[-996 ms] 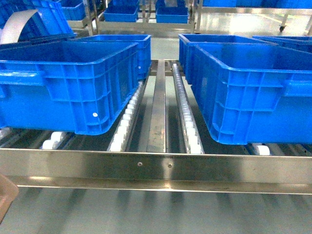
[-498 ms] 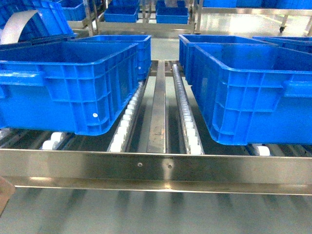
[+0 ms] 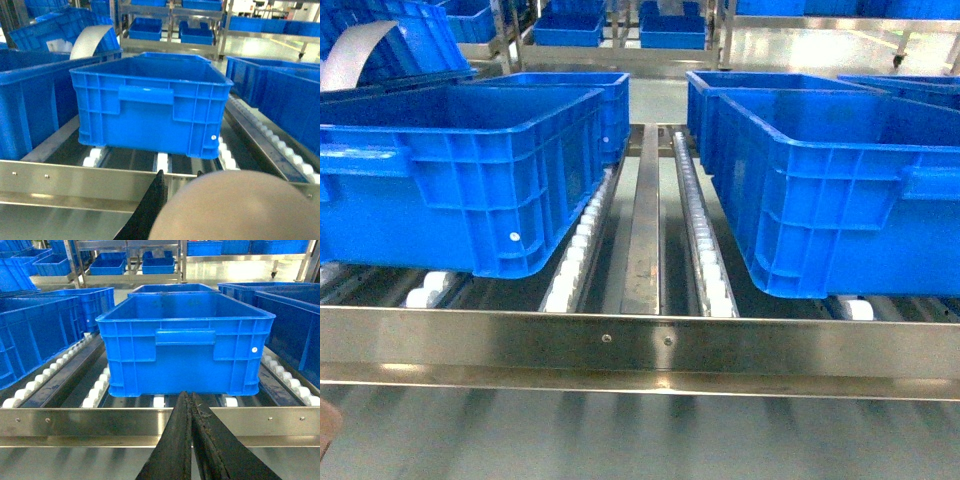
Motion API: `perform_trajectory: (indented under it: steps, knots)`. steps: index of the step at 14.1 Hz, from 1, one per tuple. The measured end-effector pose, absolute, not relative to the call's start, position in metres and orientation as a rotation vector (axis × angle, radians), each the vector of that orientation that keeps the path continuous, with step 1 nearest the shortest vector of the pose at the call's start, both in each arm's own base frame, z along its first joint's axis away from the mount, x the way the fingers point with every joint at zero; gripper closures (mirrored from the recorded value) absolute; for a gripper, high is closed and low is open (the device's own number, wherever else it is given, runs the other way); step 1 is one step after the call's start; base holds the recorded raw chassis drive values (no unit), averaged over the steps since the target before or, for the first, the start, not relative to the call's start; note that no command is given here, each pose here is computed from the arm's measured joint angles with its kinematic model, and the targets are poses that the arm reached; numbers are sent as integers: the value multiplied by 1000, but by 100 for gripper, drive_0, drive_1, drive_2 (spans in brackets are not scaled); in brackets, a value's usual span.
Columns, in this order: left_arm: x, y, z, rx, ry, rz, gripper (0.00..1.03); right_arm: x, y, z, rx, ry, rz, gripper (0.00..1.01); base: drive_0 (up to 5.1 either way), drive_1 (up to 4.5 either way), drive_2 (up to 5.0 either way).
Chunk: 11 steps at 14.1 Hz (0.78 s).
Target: Place part in tray to right shelf
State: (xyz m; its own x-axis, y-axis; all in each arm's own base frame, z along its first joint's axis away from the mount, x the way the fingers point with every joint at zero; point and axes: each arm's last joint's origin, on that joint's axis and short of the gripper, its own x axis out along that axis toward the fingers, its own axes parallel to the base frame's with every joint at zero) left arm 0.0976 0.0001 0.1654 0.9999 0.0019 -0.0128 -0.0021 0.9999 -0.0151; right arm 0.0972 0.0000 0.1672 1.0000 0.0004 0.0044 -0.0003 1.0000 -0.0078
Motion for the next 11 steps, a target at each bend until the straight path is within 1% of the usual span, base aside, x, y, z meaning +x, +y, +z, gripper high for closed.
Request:
perform_trajectory:
  steps: [3,4,8,9,10,11]
  knots:
    - [98,0,166,-15,10,2,91,97,0,167,-8,-5,0,99,0,0,0]
    - [98,0,166,-15,8,2,91,97,0,167,-8,-4,0,93,0,0,0]
    - [98,0,166,-15,7,2,91,97,0,167,-8,-4,0,40,0,0,0]
    - [98,0,166,-15,7,2,91,97,0,167,-8,-4,0,14,0,0,0]
    - [98,0,166,-15,7,2,91,97,0,167,-7,-4,0,3,0,0,0]
    - [98,0,166,-15,7,2,91,97,0,167,-7,-4,0,3,0,0,0]
